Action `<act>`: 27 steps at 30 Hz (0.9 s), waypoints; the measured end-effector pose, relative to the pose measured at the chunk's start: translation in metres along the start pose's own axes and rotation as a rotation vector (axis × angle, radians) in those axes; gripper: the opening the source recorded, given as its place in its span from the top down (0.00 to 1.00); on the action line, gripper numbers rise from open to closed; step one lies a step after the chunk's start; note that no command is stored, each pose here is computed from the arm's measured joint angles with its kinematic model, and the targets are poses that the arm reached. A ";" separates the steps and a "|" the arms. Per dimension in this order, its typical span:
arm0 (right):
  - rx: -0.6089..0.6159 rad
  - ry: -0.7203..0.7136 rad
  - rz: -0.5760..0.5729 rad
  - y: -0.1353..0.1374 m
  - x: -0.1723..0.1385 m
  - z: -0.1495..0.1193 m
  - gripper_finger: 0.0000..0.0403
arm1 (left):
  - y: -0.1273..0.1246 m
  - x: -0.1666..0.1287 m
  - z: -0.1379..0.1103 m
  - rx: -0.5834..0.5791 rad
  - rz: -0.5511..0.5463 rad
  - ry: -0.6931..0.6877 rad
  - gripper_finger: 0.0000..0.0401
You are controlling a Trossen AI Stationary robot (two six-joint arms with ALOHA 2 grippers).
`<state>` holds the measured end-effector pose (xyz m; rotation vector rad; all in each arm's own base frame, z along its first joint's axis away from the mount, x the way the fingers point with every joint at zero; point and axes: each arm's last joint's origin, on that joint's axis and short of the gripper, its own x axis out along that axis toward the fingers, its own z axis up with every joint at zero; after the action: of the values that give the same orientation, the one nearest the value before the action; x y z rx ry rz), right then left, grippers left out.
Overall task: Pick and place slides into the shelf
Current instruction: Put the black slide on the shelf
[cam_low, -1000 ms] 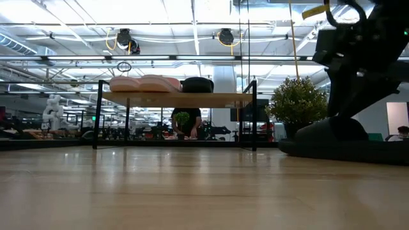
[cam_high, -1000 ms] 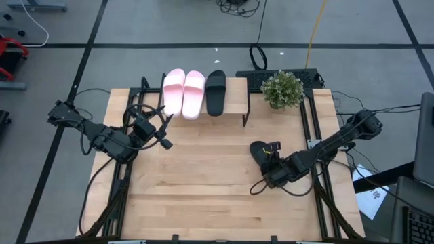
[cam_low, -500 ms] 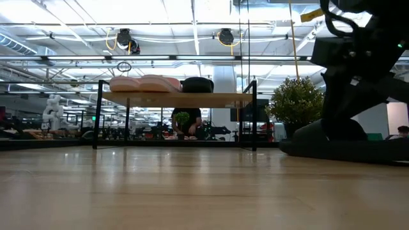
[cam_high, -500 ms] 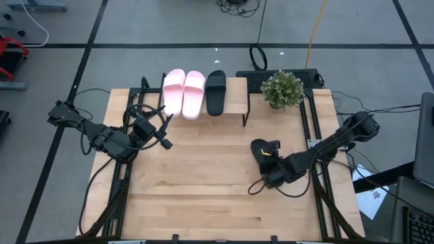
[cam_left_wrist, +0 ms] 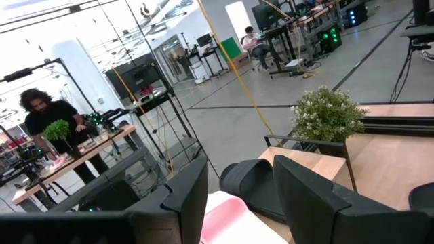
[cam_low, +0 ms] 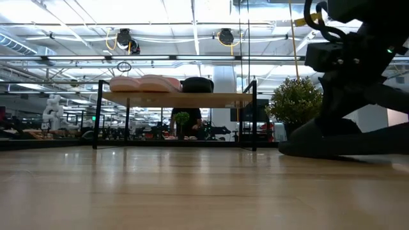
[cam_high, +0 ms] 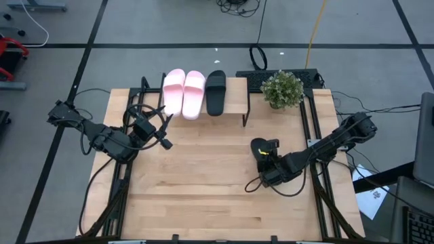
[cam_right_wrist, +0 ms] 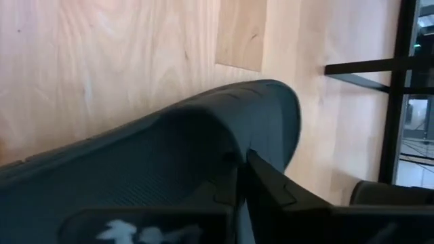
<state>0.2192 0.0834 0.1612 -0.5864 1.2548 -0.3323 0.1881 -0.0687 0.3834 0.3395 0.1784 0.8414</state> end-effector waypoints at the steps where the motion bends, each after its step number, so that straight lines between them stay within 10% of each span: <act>1: -0.001 0.001 0.000 -0.001 -0.002 0.002 0.99 | 0.000 0.000 0.000 0.000 0.000 0.000 0.56; 16: 0.176 -0.169 0.003 -0.076 -0.106 0.074 1.00 | 0.000 0.000 0.000 -0.003 0.000 0.000 0.56; 27: 0.479 -0.317 -0.341 -0.194 -0.125 0.104 1.00 | 0.000 0.000 0.000 -0.022 0.000 0.000 0.56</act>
<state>0.2976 0.0184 0.3933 -0.4142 0.7290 -0.7689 0.1881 -0.0687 0.3834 0.3190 0.1691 0.8424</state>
